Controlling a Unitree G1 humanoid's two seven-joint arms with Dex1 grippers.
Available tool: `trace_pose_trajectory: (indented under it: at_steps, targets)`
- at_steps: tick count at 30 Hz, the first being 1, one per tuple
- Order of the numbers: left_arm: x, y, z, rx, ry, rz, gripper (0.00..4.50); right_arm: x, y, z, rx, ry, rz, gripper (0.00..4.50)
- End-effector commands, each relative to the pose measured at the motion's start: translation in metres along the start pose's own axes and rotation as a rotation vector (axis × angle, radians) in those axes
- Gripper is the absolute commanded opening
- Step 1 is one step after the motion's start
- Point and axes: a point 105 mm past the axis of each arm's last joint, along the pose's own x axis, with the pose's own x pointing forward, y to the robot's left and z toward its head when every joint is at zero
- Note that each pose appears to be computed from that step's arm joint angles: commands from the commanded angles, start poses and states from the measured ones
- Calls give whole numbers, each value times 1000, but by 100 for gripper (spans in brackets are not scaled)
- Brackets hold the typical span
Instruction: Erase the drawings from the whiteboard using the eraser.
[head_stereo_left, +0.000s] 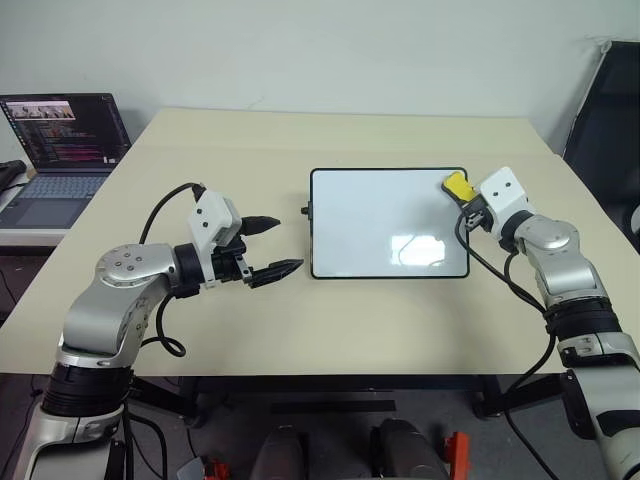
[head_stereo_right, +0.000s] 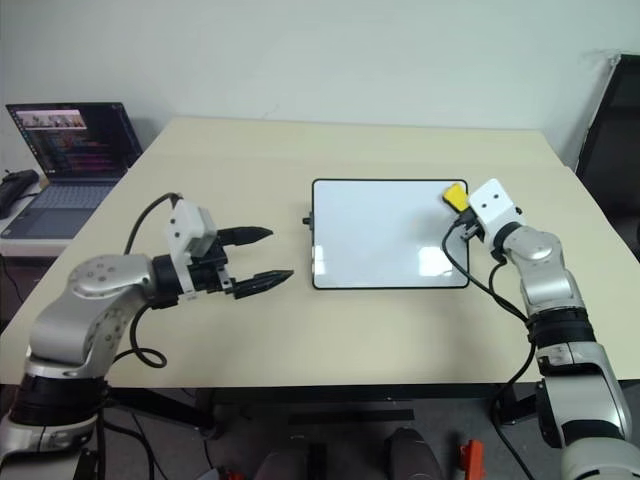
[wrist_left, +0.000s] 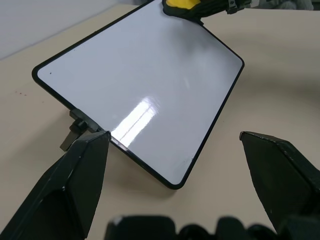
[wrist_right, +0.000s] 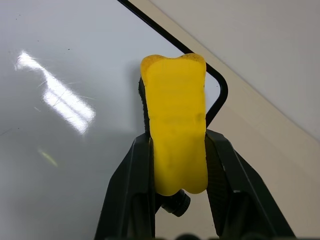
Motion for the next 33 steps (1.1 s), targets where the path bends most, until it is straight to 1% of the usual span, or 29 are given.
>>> trace_pose_trajectory:
  at_steps: [1,8,12,19,21,23,25,27,30,33]
  targets:
    - [3,0,11,38,-30,-7,450,-7,-4,-35,46,138,-32,97]
    - [3,1,11,40,-31,-10,450,-11,-8,-20,110,118,-50,97]
    - [3,1,10,38,-28,-8,450,-22,-14,-21,66,155,-55,97]
    - [5,1,11,39,-28,-14,450,-42,-29,-11,41,155,-54,97]
    - [6,1,11,40,-30,-21,450,-50,-29,3,61,92,-9,97]
    - [8,0,13,42,-33,-30,450,-60,-29,22,78,2,54,97]
    - [10,0,14,45,-36,-37,450,-72,-34,34,121,-61,84,97]
    - [13,0,17,49,-43,-50,450,-86,-42,38,190,-112,105,97]
    - [18,-5,20,51,-56,-81,450,-109,-48,23,290,-100,141,97]
    - [23,-10,22,48,-72,-108,450,-127,-58,-7,334,-12,81,97]
